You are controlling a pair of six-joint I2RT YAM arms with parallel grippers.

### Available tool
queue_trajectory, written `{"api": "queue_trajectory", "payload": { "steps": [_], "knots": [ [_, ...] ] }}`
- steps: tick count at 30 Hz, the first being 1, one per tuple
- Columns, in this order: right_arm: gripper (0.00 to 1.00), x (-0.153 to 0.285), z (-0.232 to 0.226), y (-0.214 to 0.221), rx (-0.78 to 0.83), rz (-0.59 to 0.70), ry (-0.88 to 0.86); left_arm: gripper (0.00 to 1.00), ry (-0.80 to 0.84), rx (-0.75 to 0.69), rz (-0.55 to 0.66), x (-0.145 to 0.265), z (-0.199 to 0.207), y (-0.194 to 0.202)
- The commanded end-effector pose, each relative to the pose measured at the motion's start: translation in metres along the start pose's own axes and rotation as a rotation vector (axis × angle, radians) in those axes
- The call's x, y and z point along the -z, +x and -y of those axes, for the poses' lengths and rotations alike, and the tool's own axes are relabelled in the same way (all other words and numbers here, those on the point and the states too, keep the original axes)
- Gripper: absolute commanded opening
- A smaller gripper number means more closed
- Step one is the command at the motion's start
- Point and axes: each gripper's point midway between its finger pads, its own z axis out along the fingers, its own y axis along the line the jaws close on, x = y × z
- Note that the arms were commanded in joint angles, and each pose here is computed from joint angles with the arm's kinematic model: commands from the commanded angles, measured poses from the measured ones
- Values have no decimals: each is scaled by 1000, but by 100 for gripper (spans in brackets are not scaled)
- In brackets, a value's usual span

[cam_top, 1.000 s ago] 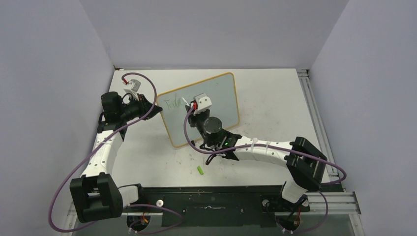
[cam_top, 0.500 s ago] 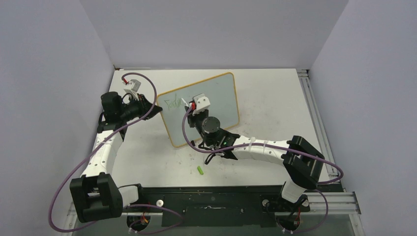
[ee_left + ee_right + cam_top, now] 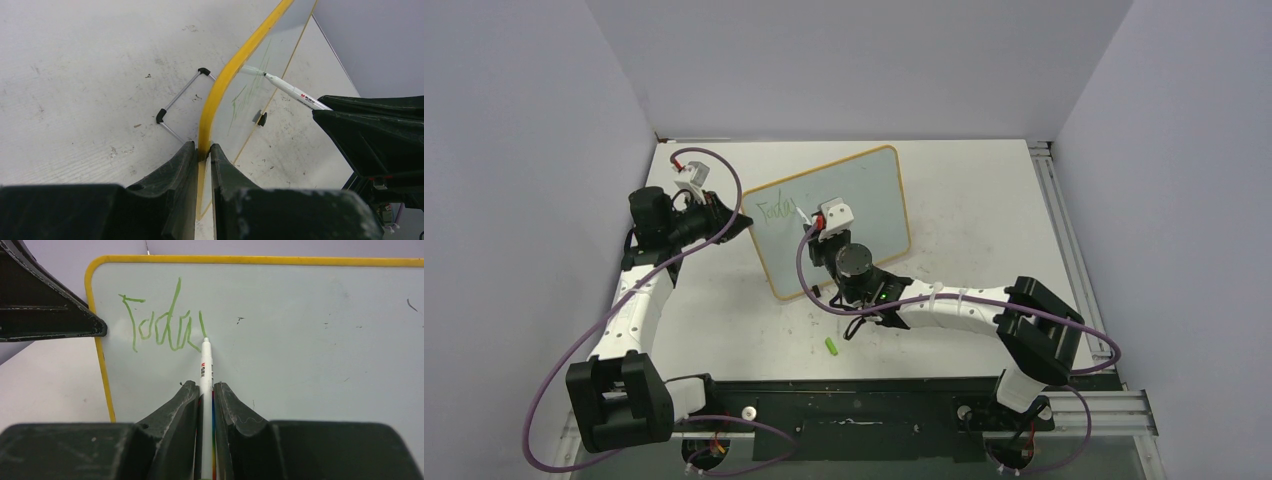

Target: Write a sentence on the whiteboard

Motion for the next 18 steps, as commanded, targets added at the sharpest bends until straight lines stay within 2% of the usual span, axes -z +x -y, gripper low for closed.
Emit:
{"api": "queue_trajectory", "payload": {
  "steps": [1,7,18],
  "knots": [
    [5,7,7,-28,-23,58,25,0,25,-33,16,4,11,-11],
    [5,15,7,-48,-12,96,45,0,23,-30,15,4,10,-10],
    [5,1,12,-55,-22,116,50,0,25,-32,14,4,11,-10]
  ]
}}
